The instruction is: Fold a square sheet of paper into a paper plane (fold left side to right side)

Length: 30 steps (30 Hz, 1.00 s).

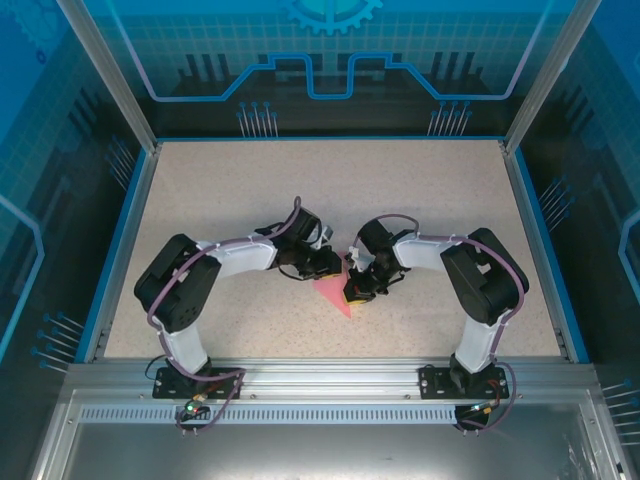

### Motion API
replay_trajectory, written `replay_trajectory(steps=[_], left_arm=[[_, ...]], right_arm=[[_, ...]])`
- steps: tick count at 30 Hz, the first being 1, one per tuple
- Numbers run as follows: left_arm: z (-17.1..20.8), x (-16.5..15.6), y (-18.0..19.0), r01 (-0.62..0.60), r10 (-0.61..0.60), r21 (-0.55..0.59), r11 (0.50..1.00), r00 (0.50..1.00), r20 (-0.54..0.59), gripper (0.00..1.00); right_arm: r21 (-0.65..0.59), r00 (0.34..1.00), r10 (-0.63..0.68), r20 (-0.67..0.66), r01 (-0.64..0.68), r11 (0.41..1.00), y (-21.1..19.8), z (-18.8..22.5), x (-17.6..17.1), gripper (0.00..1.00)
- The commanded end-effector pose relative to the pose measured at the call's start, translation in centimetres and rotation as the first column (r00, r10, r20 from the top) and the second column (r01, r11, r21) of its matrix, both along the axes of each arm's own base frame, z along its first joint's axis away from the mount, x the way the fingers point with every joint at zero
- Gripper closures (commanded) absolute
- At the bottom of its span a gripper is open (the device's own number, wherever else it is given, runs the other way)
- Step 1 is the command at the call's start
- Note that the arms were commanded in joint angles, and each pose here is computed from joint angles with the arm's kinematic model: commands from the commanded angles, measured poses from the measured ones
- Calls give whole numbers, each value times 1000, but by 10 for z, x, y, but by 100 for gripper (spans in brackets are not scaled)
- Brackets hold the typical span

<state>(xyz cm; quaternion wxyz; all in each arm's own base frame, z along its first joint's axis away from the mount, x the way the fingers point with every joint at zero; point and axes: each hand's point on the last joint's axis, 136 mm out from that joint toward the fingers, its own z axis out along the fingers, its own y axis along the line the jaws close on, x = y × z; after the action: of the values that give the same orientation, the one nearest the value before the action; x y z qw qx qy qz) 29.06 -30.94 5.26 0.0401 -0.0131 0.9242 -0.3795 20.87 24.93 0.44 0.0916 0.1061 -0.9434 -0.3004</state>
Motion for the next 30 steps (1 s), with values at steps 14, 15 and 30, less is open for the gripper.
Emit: replay_trajectory(steps=[14, 15, 30], left_arm=[[-54, 6, 17, -22, 21, 164, 986, 1000, 8, 83], [-57, 7, 20, -20, 18, 184, 983, 1000, 12, 84], [-55, 48, 51, -70, 42, 304, 950, 994, 96, 84]], right_arm=[[-358, 992, 23, -121, -66, 931, -65, -55, -44, 100], [-360, 992, 25, -120, -67, 931, -65, -55, -44, 100], [-373, 993, 22, -117, -65, 926, -68, -55, -46, 100]])
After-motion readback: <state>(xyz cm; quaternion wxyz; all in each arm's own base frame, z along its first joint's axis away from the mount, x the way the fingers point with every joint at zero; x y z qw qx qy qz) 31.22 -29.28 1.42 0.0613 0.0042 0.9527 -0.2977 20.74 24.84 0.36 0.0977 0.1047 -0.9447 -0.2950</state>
